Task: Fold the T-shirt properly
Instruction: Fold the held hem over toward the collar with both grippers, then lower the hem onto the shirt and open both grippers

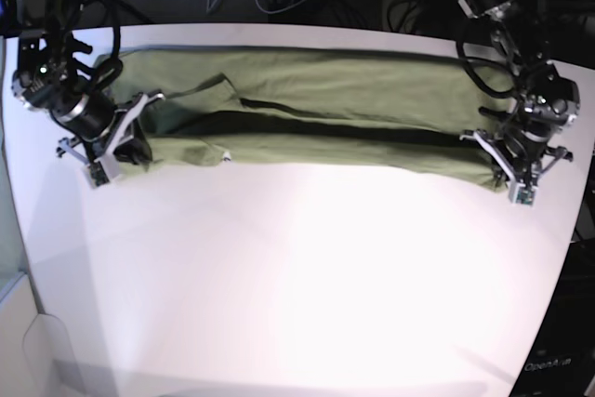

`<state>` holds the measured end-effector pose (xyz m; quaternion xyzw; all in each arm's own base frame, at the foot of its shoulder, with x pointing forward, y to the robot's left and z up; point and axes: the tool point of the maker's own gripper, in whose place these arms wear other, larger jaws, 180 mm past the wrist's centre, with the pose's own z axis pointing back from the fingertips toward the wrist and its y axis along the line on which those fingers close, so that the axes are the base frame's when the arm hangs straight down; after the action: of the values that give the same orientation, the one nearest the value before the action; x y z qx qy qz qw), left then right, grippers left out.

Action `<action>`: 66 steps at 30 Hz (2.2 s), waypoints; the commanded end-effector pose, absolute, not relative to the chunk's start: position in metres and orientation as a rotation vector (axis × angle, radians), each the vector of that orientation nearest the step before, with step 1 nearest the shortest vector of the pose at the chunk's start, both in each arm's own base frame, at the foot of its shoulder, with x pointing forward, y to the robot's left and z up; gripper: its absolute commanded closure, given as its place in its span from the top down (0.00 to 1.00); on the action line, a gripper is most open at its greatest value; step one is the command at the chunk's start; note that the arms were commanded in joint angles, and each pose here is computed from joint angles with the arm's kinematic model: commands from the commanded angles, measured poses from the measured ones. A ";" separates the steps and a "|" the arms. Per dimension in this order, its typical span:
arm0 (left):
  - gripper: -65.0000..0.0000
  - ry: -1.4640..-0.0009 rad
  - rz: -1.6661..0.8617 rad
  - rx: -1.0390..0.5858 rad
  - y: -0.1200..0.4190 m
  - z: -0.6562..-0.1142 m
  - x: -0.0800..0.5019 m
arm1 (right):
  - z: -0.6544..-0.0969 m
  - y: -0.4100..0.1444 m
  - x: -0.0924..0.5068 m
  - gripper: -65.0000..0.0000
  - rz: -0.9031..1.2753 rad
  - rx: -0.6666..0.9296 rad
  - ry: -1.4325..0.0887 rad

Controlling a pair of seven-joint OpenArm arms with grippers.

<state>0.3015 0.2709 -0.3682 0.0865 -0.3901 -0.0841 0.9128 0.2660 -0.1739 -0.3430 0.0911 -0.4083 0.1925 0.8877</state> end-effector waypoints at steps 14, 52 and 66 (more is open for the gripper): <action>0.06 -0.834 -0.004 0.310 0.317 -0.345 0.250 | -0.350 -0.163 0.211 0.02 0.378 0.261 -0.866; 0.06 -0.755 0.141 0.344 0.342 -0.364 0.203 | -0.397 -0.175 0.160 0.37 0.294 0.289 -0.712; 0.06 -0.747 0.142 0.344 0.342 -0.365 0.200 | -0.386 -0.225 0.160 0.39 0.227 0.166 -0.728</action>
<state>0.1945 0.3378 -0.3762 0.1585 -0.3444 0.0711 0.9226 0.1532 -0.2262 -0.3964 0.0802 -0.3362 0.1049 0.9325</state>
